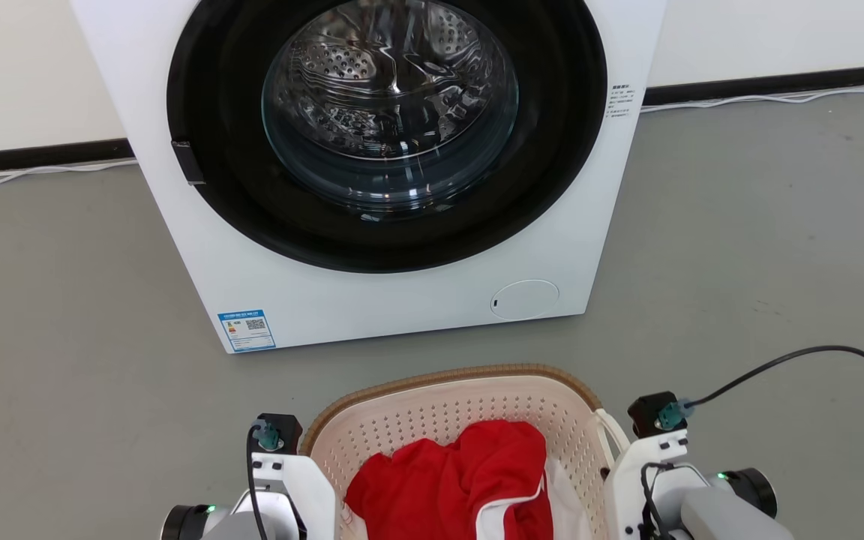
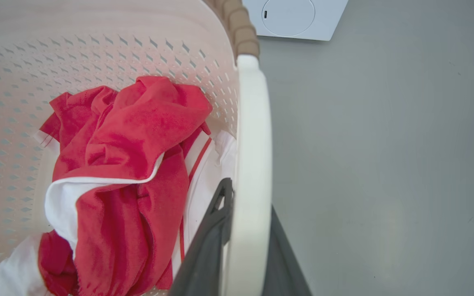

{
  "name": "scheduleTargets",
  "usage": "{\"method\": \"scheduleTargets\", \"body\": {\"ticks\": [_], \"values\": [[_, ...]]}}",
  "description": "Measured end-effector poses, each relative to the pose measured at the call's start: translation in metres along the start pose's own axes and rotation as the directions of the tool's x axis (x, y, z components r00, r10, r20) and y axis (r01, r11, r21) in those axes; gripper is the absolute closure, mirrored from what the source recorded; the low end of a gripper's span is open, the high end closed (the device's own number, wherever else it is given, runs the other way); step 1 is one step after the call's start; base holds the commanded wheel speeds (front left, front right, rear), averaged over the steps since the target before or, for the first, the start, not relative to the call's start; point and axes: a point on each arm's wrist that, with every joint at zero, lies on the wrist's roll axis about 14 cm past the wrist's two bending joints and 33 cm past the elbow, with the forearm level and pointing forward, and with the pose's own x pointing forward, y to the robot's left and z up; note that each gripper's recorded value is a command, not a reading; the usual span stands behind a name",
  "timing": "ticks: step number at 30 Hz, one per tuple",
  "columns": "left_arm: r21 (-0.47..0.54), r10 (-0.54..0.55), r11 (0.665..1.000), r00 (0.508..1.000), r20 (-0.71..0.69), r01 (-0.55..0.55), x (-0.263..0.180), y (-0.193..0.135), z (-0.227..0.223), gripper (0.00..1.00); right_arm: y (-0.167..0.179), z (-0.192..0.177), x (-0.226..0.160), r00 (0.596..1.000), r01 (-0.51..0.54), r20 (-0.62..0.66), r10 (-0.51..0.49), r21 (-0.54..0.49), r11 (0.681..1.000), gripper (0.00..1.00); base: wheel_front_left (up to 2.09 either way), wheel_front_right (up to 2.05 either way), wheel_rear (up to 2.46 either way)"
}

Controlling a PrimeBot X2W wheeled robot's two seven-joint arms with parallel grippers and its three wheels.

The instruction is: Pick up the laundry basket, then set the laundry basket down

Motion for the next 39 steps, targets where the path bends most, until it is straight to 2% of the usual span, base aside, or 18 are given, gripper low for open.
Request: {"method": "scheduleTargets", "body": {"ticks": [39], "values": [[0.036,-0.010,0.999,1.000,-0.020,0.011,0.002,-0.004,-0.004,1.00,0.002,-0.017,-0.002,0.999,-0.012,-0.035,0.014,0.045,0.999,1.00,0.00,0.00,0.00]]}}
